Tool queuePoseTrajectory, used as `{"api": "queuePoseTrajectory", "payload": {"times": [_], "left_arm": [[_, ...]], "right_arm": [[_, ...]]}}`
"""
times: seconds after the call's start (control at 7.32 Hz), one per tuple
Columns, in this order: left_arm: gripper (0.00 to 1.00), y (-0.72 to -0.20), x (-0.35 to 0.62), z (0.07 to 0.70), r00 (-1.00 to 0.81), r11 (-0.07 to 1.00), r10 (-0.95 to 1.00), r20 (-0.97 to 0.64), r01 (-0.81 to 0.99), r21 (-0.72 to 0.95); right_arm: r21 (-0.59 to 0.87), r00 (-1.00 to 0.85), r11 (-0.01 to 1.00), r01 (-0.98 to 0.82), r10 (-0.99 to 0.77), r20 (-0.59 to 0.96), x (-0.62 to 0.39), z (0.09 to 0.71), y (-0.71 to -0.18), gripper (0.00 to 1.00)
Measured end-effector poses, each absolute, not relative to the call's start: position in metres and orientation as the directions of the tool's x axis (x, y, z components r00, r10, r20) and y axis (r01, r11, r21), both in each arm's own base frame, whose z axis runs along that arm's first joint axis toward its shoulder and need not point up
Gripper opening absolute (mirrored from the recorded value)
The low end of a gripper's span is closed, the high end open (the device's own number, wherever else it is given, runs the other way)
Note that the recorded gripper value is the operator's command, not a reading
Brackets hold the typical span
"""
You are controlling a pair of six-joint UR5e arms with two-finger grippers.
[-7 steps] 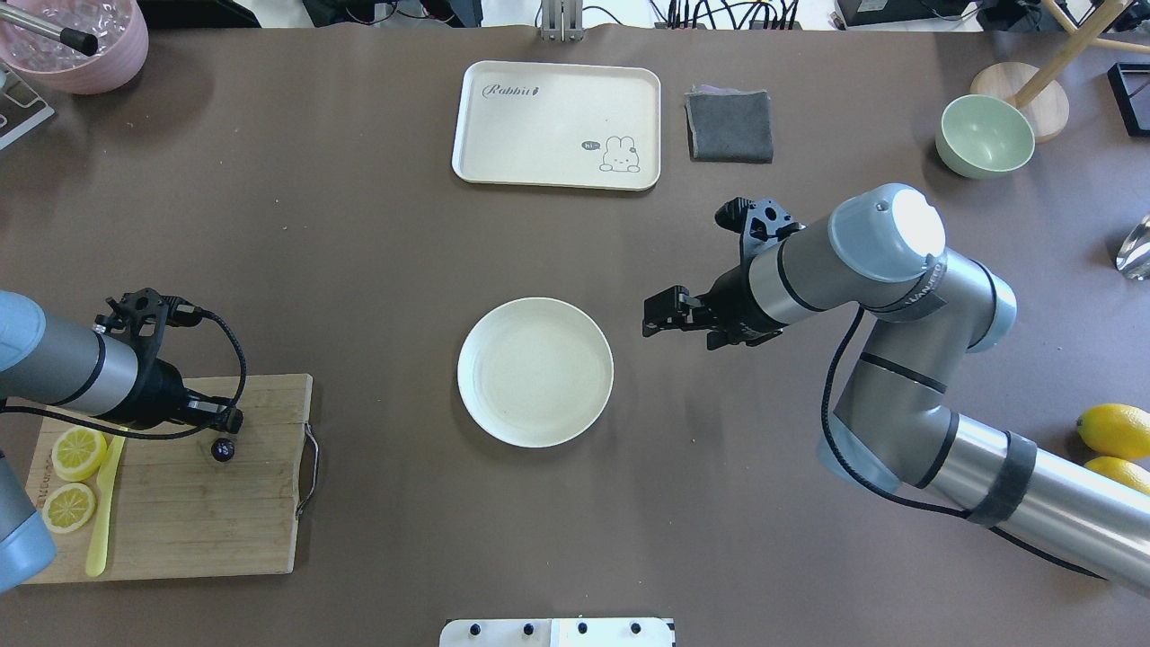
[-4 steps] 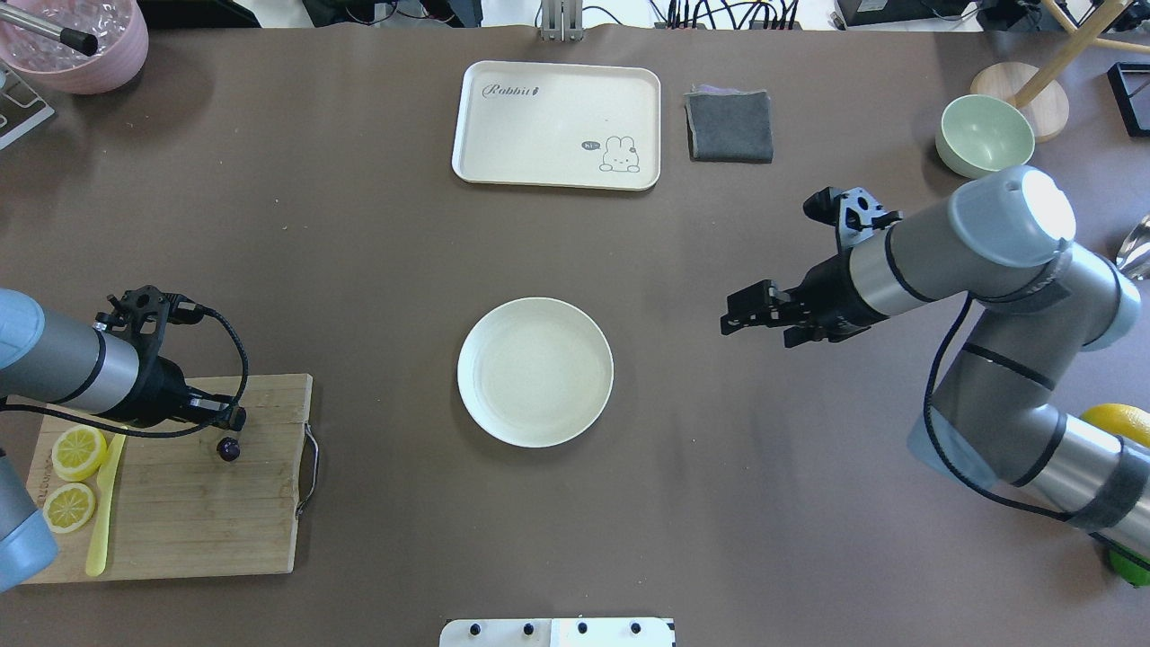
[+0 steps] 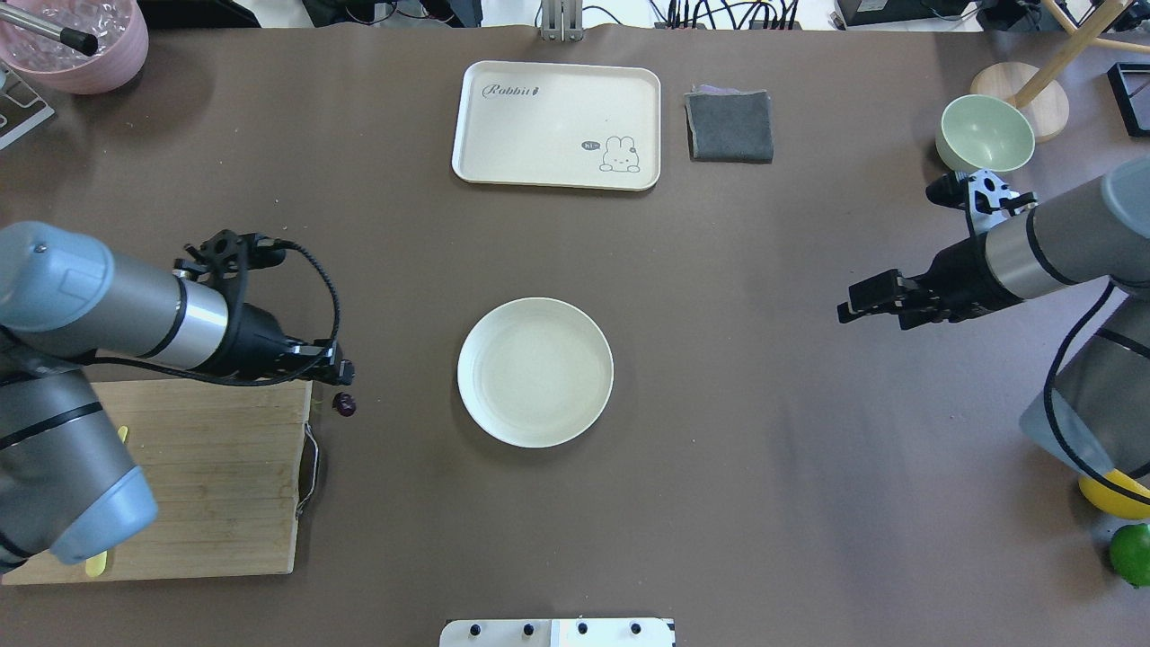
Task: Place red cherry on plate
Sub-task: 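Carry the cherries with the left gripper onto the white plate and open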
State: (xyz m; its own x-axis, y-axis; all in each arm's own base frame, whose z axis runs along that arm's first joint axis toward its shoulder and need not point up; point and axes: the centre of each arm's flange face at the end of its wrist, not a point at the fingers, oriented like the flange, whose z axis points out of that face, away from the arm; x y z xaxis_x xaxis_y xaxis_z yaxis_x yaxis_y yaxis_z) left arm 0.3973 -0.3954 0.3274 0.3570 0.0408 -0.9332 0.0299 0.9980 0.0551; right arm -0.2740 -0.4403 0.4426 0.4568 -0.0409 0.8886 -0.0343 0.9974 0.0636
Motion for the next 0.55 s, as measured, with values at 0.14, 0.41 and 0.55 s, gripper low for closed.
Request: {"api": "queuePoseTrajectory", "payload": {"times": [0.14, 0.41, 0.55], "left_arm": [[0.00, -0.404, 0.424, 0.297, 0.332, 0.999, 0.007, -0.943, 0.046, 0.024], [0.03, -0.408, 0.483, 0.251, 0.317, 0.997, -0.017, -0.948, 0.081, 0.009], [0.14, -0.408, 0.512, 0.232, 0.315, 0.995, -0.025, -0.949, 0.099, 0.006]], "right_arm": [[0.084, 0.476, 0.996, -0.022, -0.064, 0.877, -0.253, 0.464, -0.438, 1.00], [0.099, 0.492, 0.995, -0.016, -0.078, 0.867, -0.228, 0.484, -0.436, 1.00], [0.104, 0.500, 0.994, -0.013, -0.084, 0.862, -0.220, 0.492, -0.435, 1.00]]}}
